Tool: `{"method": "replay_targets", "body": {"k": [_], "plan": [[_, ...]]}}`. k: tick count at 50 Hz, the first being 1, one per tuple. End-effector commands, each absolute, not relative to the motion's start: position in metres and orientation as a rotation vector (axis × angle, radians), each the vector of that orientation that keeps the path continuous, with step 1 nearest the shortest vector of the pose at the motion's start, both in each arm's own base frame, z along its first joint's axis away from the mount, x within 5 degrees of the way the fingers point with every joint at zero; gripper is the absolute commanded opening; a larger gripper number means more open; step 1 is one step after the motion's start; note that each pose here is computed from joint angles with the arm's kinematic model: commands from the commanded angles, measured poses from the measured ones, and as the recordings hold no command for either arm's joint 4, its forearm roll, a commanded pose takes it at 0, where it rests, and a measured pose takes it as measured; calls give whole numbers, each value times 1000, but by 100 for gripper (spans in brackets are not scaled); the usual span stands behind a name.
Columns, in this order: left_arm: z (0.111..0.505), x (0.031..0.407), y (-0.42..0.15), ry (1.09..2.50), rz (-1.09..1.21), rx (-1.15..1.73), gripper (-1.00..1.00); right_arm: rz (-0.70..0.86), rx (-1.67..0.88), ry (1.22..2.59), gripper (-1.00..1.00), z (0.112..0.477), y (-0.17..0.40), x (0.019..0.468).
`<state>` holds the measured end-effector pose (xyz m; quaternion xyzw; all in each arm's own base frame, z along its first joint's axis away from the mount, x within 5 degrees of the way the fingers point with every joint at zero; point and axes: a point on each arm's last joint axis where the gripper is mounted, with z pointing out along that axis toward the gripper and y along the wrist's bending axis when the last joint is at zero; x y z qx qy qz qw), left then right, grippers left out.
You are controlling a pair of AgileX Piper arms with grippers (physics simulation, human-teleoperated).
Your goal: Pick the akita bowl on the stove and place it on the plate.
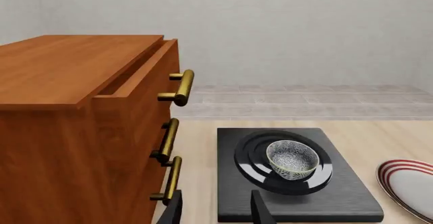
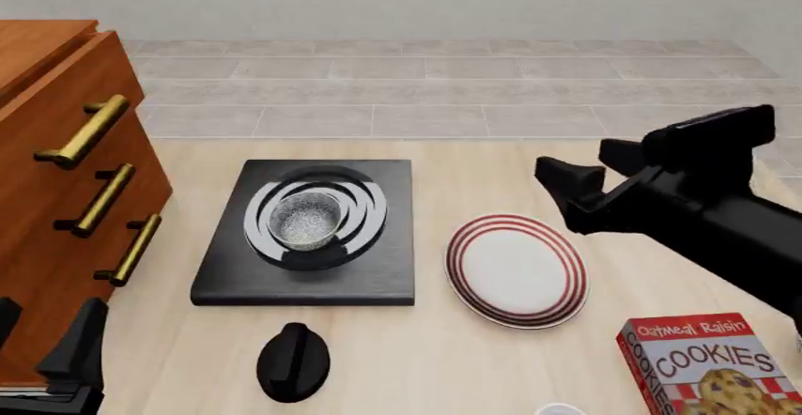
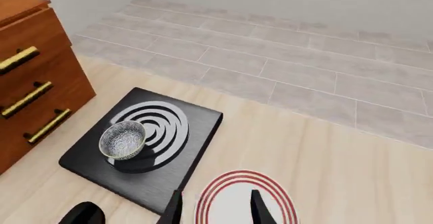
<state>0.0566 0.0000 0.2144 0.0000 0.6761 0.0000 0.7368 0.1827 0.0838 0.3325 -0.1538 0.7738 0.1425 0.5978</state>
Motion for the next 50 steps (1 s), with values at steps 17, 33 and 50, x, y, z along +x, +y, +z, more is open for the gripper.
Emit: {"method": "replay_targets", "body": {"k": [17, 33, 50], "plan": [[214, 57, 0, 1485, 0, 0, 100, 529, -457, 1943, 100, 315, 170, 231], [214, 57, 0, 1485, 0, 0, 100, 559, -498, 2000, 100, 300, 208, 253], [214, 57, 0, 1485, 0, 0, 100, 568, -449, 2050, 100, 289, 230, 285]]}}
